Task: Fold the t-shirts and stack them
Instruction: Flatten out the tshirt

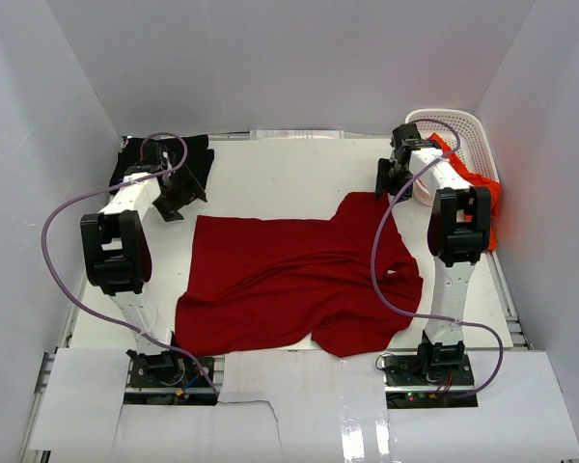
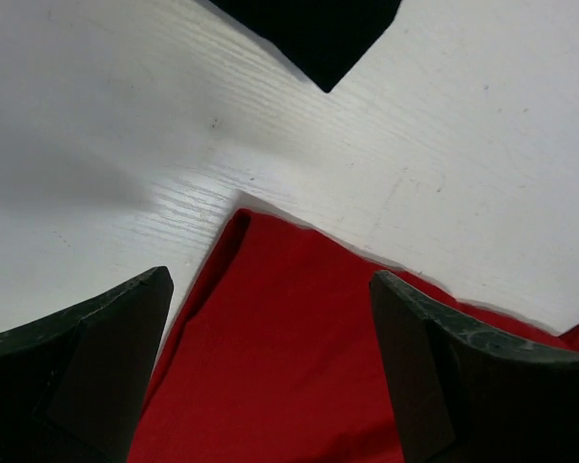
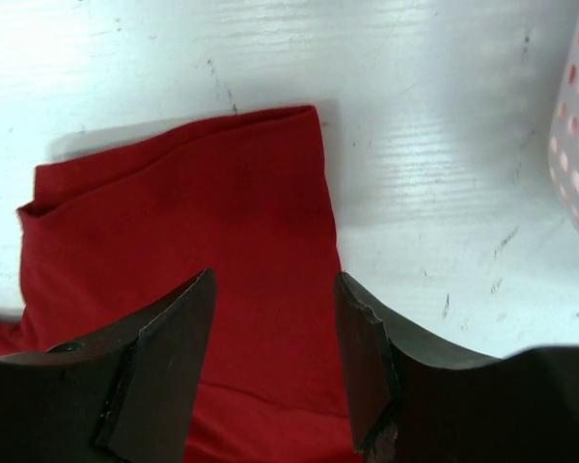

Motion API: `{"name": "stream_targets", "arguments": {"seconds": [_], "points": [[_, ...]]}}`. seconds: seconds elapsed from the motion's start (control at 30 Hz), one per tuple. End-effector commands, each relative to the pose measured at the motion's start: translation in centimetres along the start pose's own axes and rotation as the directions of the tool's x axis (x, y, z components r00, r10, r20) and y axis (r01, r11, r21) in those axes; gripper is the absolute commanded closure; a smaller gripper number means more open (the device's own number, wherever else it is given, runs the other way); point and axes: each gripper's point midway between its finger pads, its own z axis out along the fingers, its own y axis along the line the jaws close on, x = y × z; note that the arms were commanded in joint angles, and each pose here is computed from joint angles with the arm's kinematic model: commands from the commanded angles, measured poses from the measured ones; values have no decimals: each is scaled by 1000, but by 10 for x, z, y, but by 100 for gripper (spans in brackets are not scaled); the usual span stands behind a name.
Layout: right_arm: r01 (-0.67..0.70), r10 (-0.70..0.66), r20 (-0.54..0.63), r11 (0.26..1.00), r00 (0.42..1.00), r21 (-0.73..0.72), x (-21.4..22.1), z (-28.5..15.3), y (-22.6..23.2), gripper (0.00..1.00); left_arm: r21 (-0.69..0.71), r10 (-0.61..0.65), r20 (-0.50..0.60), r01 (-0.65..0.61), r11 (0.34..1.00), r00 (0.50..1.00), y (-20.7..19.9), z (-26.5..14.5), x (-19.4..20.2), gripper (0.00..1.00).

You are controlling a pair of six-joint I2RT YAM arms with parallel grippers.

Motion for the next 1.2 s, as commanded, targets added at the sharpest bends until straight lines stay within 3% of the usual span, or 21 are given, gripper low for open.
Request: {"name": "stream_targets", "arguments": {"seconds": [0.0,0.67,0.77,1.07,1.17], "points": [[5,-3,53,999,999,-40,-21,2,1,41,30,26,21,-27,999,999,-8,-3,-9,6],[31,-21,113,996,993,-86,-49,46,0,42,29,48,88,-51,998,995,-11,-23,-20,5],[32,-24,107,997,994,-74,-47,49,-2,52,26,51,88,-53,998,995,-9,-23,-19,5],[34,-29,89,998,996,-54,-41,55,-7,66,27,49,81,-51,998,996,-8,-23,-14,5],[35,-31,90,998,995,-48,-40,53,-8,66,29,49,75,-51,998,996,-8,-22,-13,5]]}}
